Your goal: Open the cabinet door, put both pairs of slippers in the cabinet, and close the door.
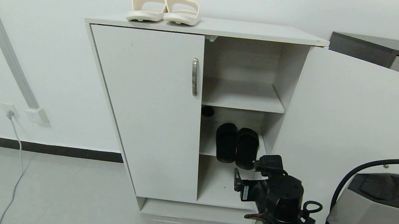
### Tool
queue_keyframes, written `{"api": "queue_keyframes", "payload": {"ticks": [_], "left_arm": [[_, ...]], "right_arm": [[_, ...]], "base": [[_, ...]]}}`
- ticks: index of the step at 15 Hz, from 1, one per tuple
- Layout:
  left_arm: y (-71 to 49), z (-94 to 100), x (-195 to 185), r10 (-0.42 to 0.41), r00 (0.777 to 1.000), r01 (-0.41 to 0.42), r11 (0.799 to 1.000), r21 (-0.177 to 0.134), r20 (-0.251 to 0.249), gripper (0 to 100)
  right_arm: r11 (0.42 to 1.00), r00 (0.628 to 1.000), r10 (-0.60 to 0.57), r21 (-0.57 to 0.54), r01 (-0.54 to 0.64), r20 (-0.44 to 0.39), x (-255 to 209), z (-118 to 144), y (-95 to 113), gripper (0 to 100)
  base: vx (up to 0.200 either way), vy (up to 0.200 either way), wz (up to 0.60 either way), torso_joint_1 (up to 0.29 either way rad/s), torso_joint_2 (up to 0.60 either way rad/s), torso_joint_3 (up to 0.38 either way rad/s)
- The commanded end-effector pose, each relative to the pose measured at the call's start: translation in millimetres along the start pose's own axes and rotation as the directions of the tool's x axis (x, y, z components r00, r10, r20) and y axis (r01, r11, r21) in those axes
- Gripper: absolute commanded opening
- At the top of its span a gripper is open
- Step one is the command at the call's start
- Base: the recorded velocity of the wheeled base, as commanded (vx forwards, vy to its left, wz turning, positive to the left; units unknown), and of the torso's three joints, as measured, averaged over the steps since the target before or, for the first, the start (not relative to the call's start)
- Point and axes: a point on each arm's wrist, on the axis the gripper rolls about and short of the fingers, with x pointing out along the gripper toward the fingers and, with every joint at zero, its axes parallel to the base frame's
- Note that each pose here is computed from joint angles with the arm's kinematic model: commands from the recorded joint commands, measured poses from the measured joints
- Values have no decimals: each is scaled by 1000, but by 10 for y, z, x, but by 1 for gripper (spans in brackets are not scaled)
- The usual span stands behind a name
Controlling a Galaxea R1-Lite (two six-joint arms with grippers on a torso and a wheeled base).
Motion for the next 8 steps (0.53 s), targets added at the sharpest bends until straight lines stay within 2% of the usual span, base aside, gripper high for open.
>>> {"api": "queue_keyframes", "payload": {"ticks": [1,8], "left_arm": [[0,0,1,1,1000,-1,1000,0,-1,0],[0,0,1,1,1000,-1,1000,-1,-1,0]], "right_arm": [[1000,1000,-2,-2,2,-4,7,-16,-2,100],[1000,1000,-4,-3,4,-6,10,-24,-8,100]], "base": [[0,0,0,7,2,61],[0,0,0,0,0,0]]}}
